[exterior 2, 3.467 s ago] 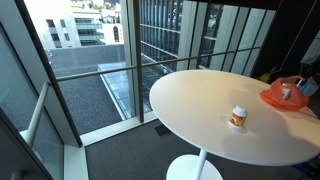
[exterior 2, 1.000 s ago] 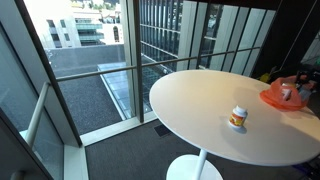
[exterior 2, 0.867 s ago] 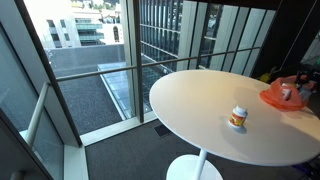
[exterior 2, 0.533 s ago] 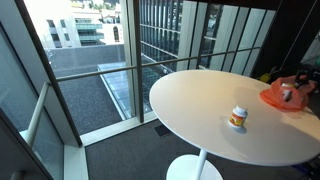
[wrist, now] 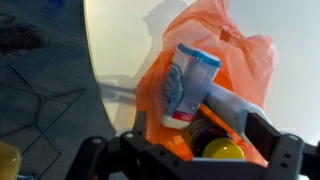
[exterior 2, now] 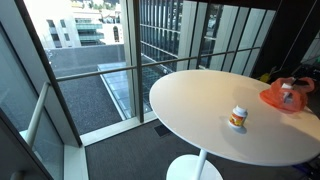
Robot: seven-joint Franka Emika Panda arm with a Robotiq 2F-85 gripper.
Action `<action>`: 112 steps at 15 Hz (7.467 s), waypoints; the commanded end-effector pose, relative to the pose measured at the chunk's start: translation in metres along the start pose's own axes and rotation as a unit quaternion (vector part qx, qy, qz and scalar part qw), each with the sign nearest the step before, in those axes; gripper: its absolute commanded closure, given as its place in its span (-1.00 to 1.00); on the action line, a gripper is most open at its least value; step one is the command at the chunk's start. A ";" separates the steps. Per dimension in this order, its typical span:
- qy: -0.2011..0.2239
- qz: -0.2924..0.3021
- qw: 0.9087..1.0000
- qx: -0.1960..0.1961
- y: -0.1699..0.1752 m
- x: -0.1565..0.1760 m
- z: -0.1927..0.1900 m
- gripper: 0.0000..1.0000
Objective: Pick up the mentos container from the table and put it in the orange plastic bag, pick up the longest white container from the orange plastic bag and put it on the table, pick up the white medicine bottle from the table and put it in the orange plastic bag
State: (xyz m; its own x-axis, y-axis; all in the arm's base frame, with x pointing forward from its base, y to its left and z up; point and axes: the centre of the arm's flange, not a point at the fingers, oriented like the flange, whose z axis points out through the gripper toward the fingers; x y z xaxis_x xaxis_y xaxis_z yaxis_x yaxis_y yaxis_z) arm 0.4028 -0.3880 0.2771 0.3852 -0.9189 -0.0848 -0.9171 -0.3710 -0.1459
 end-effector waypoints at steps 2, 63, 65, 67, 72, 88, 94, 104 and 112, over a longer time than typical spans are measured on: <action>0.007 -0.037 0.999 0.021 -0.001 -0.014 -0.026 -1.00; 0.046 -0.318 0.946 -0.050 -0.188 -0.215 -0.013 0.74; 0.038 -0.324 0.944 -0.055 -0.187 -0.219 0.002 0.74; 0.033 -0.327 0.943 -0.062 -0.185 -0.222 0.018 0.74; 0.041 -0.330 0.941 -0.062 -0.178 -0.222 0.047 0.74; -0.009 -0.373 0.924 -0.084 -0.178 -0.280 0.019 -1.00; -0.008 -0.393 0.916 -0.083 -0.197 -0.303 0.036 -1.00; 0.002 -0.424 0.902 -0.084 -0.220 -0.330 0.073 -1.00; 0.015 -0.438 0.895 -0.087 -0.240 -0.343 0.090 -0.48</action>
State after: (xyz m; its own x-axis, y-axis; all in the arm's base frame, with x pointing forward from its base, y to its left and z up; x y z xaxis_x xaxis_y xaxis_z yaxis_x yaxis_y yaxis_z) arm 0.4874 0.0202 0.2522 0.9651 -0.2616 -0.0105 -0.2617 -0.9651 -0.0069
